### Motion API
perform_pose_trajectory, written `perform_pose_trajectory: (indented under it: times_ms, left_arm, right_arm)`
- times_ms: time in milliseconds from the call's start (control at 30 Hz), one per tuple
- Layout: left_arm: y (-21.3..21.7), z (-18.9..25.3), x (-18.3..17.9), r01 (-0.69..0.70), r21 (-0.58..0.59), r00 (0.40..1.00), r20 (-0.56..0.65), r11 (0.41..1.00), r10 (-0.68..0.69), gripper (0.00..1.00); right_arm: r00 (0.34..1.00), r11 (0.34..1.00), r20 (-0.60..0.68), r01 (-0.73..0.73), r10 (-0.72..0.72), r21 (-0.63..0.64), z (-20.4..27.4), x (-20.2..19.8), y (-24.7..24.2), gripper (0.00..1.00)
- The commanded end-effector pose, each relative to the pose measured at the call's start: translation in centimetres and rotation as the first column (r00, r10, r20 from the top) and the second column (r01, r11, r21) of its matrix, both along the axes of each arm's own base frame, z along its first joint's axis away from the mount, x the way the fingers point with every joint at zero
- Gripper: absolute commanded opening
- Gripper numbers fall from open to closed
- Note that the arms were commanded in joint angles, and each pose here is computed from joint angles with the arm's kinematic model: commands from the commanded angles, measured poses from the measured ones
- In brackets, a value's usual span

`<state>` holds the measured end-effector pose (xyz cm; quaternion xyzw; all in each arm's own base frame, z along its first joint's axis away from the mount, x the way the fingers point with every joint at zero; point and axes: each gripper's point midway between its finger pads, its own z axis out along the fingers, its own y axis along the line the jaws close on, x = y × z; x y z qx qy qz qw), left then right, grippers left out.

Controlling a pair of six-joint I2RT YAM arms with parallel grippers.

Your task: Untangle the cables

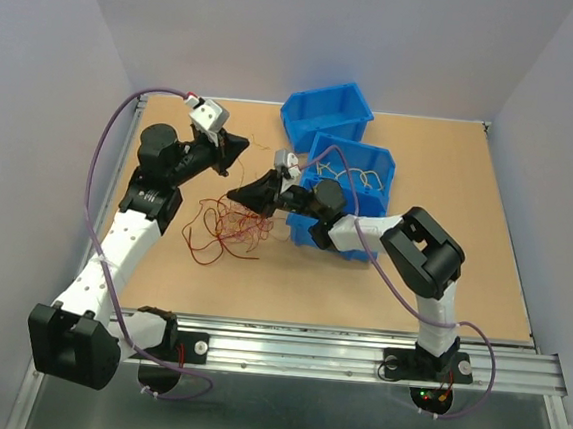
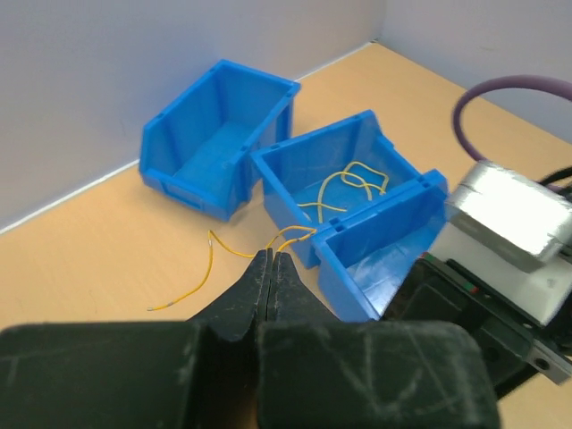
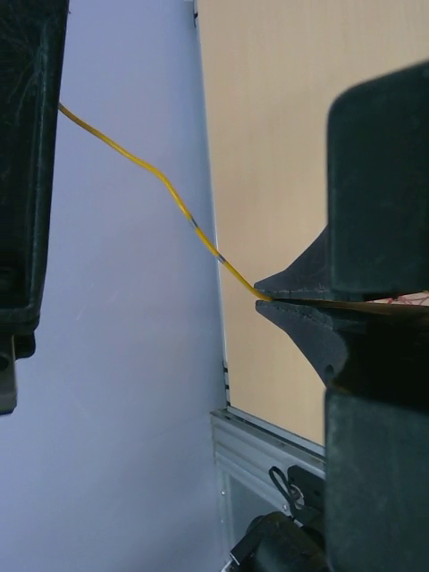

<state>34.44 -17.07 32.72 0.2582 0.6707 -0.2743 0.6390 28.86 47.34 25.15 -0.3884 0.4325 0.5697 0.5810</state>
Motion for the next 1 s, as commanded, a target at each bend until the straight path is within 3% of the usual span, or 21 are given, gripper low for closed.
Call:
perform_pose_trajectory:
  times_ms: [0,100,200,467,633,733,833,967]
  left_arm:
    - [2.2,0.9,2.4,-0.171,-0.013,0.982,0.077,0.985,0.172,0.00]
    - [3.4,-1.6,5.2,-0.261,0.030,0.965,0.038,0.965,0.260,0.00]
    - [3.2,-4.6,7.1,-0.261,0.078,0.964,-0.029,0.962,0.263,0.00]
    - [2.0,-9.2,8.7,-0.194,0.137,0.967,-0.143,0.972,0.213,0.00]
    - [0.0,-10.2,7.8,-0.050,0.143,0.982,-0.174,0.988,0.075,0.01]
    - [-0.5,-10.2,7.4,-0.007,0.143,0.984,-0.176,0.990,0.032,0.33]
    - [-0.2,-9.2,7.1,-0.030,0.135,0.991,-0.122,0.990,0.047,0.51]
    - [0.5,-8.3,6.5,-0.071,0.127,0.994,-0.075,0.989,0.081,0.56]
  right_arm:
    - [0.996,0.995,0.076,0.047,-0.054,0.093,4.7,-1.1,-2.0,0.01]
    - [0.994,0.991,0.077,0.069,-0.078,0.118,6.6,-2.4,-4.0,0.01]
    - [0.990,0.983,0.063,0.116,-0.126,0.140,7.9,-2.8,-5.7,0.01]
    - [0.948,0.933,0.061,0.293,-0.312,0.211,10.5,-1.2,-9.3,0.00]
    - [0.915,0.888,0.038,0.380,-0.403,0.259,12.6,1.6,-12.5,0.01]
    - [0.906,0.872,0.025,0.399,-0.423,0.284,13.9,2.9,-14.2,0.00]
    - [0.900,0.861,0.012,0.412,-0.435,0.297,14.7,4.0,-15.3,0.00]
    - [0.883,0.840,0.003,0.446,-0.469,0.308,16.1,6.0,-16.6,0.00]
